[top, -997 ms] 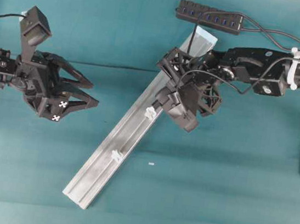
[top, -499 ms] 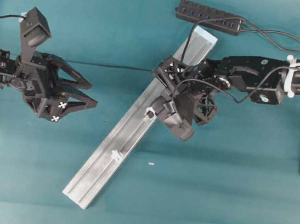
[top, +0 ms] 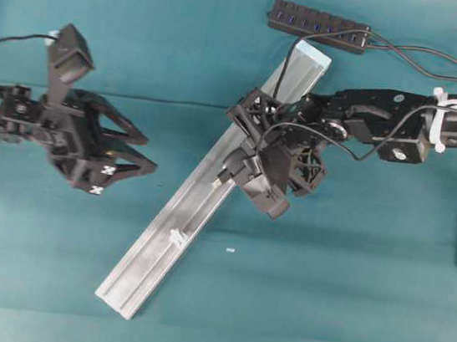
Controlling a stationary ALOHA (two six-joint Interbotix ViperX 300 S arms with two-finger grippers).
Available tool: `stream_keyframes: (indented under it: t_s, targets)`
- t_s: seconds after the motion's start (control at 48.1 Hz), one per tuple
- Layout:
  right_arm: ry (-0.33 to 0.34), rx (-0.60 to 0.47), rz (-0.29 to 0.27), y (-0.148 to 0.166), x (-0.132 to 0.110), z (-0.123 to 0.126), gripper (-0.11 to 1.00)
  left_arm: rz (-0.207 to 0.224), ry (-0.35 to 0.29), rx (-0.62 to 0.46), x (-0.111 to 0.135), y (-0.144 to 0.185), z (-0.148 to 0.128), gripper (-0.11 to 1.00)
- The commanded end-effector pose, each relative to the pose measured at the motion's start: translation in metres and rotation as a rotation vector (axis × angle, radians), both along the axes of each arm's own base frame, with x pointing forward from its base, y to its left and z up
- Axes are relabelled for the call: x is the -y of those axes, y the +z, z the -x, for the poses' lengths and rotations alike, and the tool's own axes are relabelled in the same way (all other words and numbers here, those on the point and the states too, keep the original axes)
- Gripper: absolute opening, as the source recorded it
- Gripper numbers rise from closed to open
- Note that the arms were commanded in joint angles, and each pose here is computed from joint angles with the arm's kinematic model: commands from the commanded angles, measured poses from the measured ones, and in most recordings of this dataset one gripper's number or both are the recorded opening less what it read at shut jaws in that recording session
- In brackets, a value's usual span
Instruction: Pass the USB cable through three rings with both arms.
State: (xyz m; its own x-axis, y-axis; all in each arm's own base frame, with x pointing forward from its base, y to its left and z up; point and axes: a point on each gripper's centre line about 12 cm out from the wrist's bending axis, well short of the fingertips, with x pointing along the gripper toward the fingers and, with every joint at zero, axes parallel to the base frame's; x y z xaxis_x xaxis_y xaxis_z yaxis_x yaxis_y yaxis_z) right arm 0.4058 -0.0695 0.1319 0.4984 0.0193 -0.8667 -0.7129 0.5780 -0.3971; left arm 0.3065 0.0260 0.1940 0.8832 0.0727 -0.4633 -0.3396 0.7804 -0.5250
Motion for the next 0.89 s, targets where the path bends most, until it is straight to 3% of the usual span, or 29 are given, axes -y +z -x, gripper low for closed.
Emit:
stream_keyframes:
  t_s: [0.0,0.499,0.873]
  targets:
    - [-0.009,0.014,-0.007,0.003,-0.002,-0.004,0.11,-0.009,-0.007,0.022,-0.001,0.000,-0.017,0.84]
    - [-0.010,0.018,-0.007,0.004,-0.002,-0.004,0.11,-0.002,0.010,-0.016,-0.014,-0.051,-0.092,0.84]
    - [-0.012,0.017,-0.007,0.004,-0.001,-0.004,0.11,0.016,0.017,-0.048,-0.013,-0.062,-0.092,0.74]
